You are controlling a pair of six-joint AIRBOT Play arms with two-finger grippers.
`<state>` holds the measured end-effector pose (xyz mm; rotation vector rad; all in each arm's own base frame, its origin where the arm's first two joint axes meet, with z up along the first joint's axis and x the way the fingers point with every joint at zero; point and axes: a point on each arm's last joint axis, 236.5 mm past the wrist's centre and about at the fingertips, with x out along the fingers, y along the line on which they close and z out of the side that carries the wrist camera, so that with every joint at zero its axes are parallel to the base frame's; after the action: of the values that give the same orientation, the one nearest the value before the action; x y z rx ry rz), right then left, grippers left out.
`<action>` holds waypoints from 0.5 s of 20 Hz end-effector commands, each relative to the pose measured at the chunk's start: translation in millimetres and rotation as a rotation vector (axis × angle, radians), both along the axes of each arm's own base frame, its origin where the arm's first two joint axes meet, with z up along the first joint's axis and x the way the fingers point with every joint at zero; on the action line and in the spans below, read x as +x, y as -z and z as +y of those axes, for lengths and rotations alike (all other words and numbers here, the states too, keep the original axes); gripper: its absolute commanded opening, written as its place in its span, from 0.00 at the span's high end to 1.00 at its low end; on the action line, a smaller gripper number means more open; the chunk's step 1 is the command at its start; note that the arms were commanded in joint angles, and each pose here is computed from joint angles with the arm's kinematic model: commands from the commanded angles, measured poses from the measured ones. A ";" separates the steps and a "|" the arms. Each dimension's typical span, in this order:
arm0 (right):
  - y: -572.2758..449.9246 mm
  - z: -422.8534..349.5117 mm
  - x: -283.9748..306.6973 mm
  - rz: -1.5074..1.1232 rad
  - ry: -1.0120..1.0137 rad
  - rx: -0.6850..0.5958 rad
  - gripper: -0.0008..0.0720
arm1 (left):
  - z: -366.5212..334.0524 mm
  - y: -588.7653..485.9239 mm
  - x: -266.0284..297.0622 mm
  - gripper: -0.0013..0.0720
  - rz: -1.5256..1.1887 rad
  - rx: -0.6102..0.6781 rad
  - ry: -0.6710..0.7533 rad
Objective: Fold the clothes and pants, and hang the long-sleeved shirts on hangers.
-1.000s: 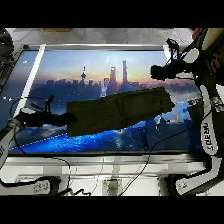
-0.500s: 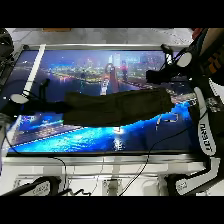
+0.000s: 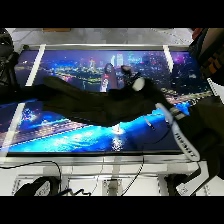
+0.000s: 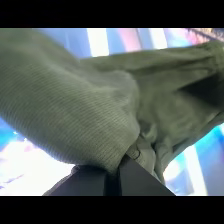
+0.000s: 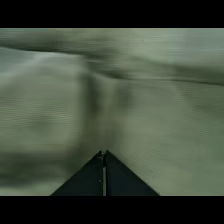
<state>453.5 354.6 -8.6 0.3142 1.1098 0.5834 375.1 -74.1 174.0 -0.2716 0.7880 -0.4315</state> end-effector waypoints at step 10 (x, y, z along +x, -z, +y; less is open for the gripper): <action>22.0 55.5 -38.7 0.000 -0.023 -0.028 0.94 | -56.3 -9.4 10.3 0.96 -0.029 -0.107 0.087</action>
<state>398.7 450.4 -34.6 0.3441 1.1014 0.6456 380.0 -106.6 191.3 -0.3438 0.7405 -0.5069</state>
